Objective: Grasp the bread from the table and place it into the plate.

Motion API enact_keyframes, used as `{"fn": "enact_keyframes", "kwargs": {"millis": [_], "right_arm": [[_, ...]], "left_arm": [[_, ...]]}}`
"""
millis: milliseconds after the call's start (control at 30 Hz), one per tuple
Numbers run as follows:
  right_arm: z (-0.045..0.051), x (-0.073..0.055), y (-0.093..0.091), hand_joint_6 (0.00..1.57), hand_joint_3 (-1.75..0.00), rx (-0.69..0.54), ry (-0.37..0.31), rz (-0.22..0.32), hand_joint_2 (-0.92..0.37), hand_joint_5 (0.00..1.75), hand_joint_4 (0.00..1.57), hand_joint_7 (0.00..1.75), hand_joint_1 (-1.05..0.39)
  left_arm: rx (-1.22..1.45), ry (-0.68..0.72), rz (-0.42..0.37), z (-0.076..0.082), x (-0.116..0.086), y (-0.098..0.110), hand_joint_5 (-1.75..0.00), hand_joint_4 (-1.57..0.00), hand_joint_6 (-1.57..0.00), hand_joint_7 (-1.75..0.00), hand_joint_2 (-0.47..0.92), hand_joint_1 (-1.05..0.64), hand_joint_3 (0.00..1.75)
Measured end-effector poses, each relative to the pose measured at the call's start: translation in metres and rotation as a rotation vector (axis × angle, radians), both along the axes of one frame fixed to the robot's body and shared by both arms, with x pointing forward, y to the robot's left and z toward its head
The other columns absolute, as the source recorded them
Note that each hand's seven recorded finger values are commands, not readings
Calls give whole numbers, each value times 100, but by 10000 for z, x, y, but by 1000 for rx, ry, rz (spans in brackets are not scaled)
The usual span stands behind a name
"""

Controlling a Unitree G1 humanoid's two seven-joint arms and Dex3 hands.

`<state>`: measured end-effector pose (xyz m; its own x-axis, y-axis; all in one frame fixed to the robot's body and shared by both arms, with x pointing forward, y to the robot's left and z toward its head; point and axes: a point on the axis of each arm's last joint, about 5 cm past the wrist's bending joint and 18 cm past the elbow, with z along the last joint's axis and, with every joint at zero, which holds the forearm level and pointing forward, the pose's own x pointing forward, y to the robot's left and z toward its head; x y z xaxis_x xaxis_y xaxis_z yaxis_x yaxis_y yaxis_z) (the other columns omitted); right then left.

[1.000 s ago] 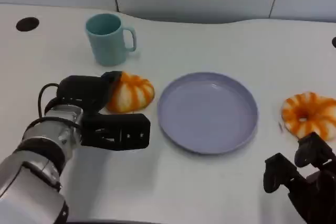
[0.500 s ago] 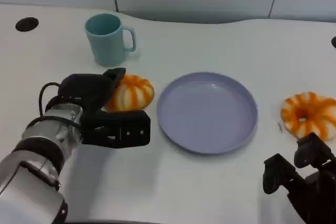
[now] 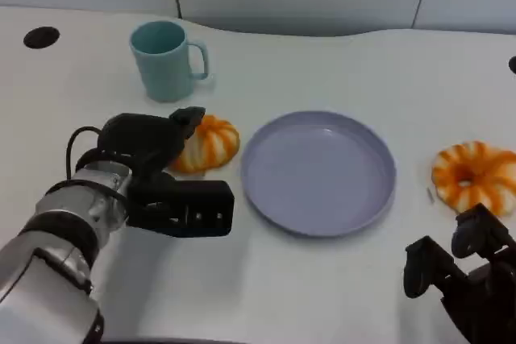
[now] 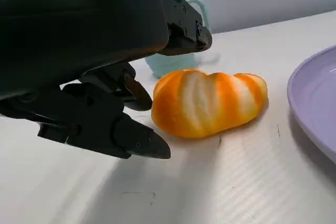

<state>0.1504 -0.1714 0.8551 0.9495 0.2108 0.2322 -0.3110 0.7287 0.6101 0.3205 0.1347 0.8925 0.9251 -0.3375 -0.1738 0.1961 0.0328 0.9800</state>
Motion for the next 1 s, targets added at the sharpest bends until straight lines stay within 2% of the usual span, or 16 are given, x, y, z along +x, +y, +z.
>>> {"fn": "enact_keyframes", "kwargs": {"millis": [233,1000], "right_arm": [[2,4,10,63,0,-3,0,-1,-86,175,78,175,-45],[2,5,12,63,0,-2,-1,-1,-85,175,77,175,-45]], "left_arm": [[55,-24,-23,-17,-8,-1,-1,-81,-74,0,88,-16,0],[73,-23,-27,-21,-10,4,0,-76,-73,0,90,-17,0]]}}
